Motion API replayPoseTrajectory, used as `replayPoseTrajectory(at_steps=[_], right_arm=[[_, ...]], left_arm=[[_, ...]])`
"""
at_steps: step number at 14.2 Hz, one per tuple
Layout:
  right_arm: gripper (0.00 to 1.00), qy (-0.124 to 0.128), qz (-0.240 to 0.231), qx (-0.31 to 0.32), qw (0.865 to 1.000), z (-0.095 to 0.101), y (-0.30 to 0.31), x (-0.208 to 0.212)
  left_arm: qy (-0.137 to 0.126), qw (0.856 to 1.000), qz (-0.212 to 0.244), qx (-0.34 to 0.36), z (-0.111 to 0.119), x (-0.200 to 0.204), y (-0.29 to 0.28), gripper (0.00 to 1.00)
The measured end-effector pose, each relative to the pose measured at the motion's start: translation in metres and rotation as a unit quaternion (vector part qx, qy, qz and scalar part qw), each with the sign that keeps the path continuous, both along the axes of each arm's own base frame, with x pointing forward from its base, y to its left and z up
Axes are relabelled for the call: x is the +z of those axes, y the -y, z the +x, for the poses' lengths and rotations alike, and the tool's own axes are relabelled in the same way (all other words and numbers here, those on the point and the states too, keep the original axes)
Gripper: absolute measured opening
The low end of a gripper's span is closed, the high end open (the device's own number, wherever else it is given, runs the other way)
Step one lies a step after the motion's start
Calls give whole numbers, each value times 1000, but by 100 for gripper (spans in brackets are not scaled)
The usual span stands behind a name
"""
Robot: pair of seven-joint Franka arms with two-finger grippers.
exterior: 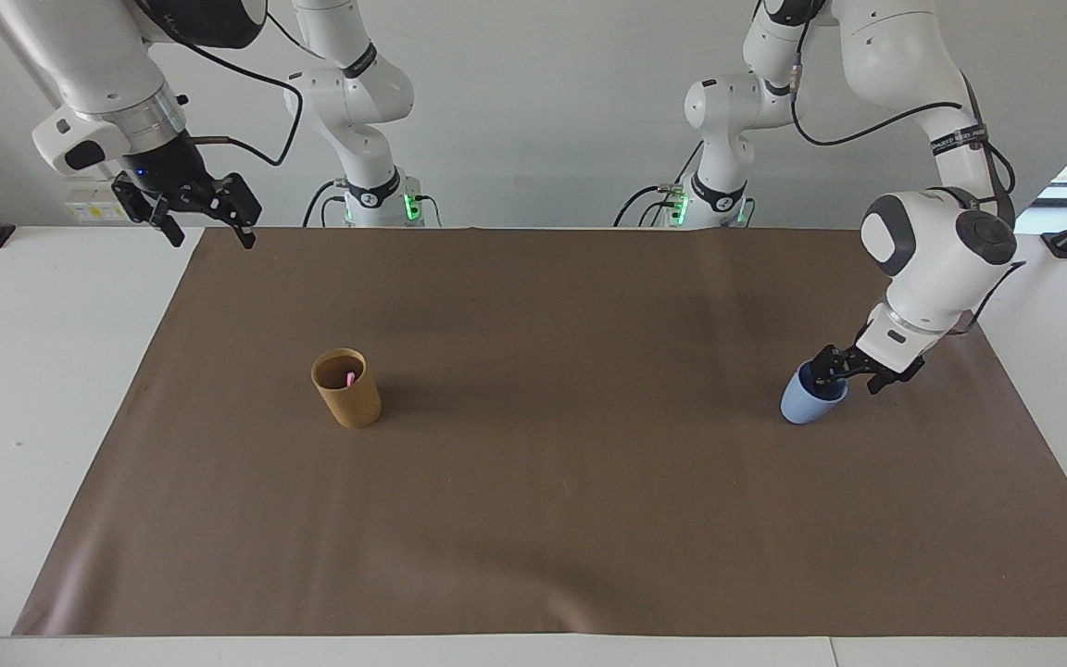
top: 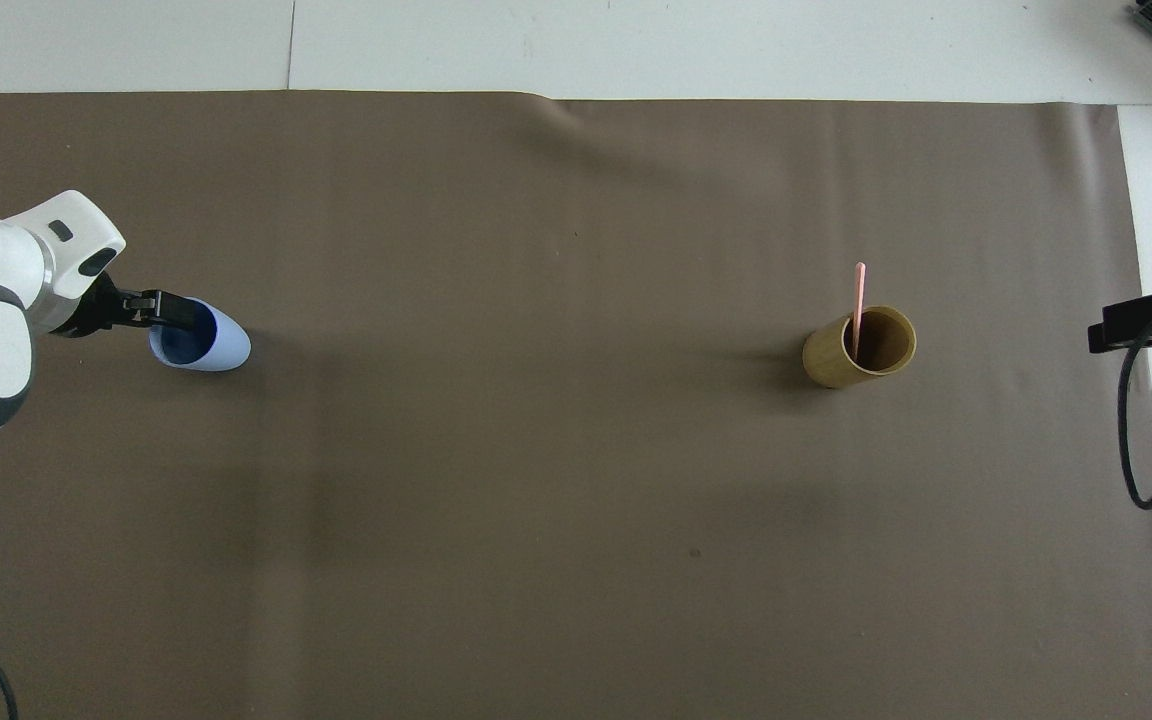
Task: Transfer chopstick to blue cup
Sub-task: 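Reach the left gripper to the light blue cup and grasp it, then slide the blue cup with the left gripper toward the table center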
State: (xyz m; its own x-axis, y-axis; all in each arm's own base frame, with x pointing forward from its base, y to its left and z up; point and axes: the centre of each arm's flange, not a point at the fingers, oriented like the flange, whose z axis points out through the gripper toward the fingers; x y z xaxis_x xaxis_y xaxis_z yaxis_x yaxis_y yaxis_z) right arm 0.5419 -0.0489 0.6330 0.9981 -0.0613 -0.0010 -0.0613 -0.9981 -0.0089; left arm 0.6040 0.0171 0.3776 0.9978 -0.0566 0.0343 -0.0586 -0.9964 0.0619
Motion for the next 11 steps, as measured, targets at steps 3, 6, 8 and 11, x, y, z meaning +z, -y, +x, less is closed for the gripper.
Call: replayPoseTrajectory(at_steps=[3, 6, 8, 11], right_arm=[[100, 0, 0, 0, 1000, 0, 0, 0], [100, 0, 0, 0, 1000, 0, 0, 0], [100, 0, 0, 0, 1000, 0, 0, 0], [100, 0, 0, 0, 1000, 0, 0, 0]], left_arm=[[-2, 1000, -6, 4, -3, -6, 0, 61], [-5, 1000, -6, 4, -5, -8, -1, 25], [-4, 1000, -6, 2, -5, -7, 1, 4], [7, 1000, -7, -8, -6, 8, 12, 4]])
